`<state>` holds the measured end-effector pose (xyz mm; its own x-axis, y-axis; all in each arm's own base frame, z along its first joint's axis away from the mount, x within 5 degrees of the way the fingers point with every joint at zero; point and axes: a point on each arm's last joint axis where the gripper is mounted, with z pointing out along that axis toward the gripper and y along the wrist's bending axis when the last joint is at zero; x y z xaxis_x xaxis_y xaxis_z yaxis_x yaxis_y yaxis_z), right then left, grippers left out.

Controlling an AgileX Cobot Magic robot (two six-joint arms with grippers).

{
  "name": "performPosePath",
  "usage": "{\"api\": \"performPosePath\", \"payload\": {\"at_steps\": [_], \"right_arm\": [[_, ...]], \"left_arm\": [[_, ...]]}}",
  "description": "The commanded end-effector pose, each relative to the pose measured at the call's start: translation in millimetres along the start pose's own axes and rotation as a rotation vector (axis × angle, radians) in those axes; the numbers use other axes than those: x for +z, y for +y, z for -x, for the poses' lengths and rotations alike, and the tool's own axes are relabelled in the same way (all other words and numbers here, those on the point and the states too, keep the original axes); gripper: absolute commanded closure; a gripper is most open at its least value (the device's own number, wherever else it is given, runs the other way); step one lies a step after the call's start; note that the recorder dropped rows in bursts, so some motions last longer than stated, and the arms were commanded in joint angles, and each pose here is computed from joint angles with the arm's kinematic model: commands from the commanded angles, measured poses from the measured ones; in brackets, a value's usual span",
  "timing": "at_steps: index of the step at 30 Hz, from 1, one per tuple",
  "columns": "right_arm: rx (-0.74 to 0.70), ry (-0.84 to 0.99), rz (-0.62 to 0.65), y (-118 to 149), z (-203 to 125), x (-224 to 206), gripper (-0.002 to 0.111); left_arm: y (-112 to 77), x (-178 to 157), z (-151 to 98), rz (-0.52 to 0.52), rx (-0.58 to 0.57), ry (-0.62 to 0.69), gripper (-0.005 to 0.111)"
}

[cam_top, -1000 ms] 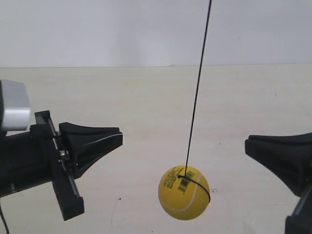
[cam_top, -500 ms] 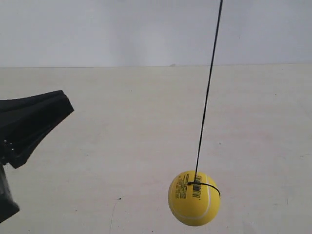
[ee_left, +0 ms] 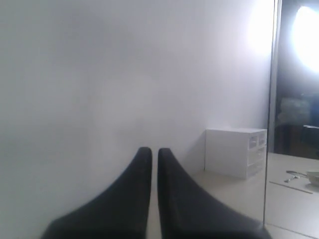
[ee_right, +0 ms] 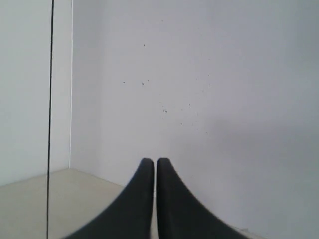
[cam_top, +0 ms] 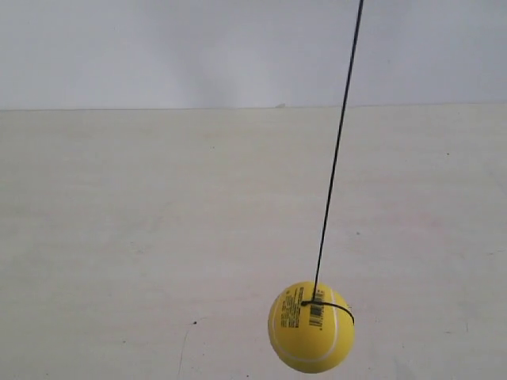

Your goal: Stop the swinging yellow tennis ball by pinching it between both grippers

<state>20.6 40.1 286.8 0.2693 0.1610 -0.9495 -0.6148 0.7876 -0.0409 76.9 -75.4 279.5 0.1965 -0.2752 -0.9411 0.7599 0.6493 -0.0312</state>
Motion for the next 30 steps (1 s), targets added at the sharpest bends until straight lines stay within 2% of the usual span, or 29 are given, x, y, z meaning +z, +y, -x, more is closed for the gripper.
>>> {"api": "performPosePath", "payload": {"at_steps": [1,6,15,30], "right_arm": [[0.006,-0.010,0.005,1,2,-1,0.108],[0.039,-0.010,0.008,1,2,-1,0.108],[0.071,-0.009,0.009,1,2,-1,0.108],[0.071,-0.009,0.001,0,1,-1,0.108]], "left_arm": [[-5.7,-15,13,0.005,-0.015,-0.081,0.102],[-15.4,-34,31,-0.021,0.034,-0.225,0.102],[-26.3,-58,47,-0.049,0.087,-0.380,0.102],[-28.2,-63,49,-0.054,0.096,-0.407,0.102]]}}
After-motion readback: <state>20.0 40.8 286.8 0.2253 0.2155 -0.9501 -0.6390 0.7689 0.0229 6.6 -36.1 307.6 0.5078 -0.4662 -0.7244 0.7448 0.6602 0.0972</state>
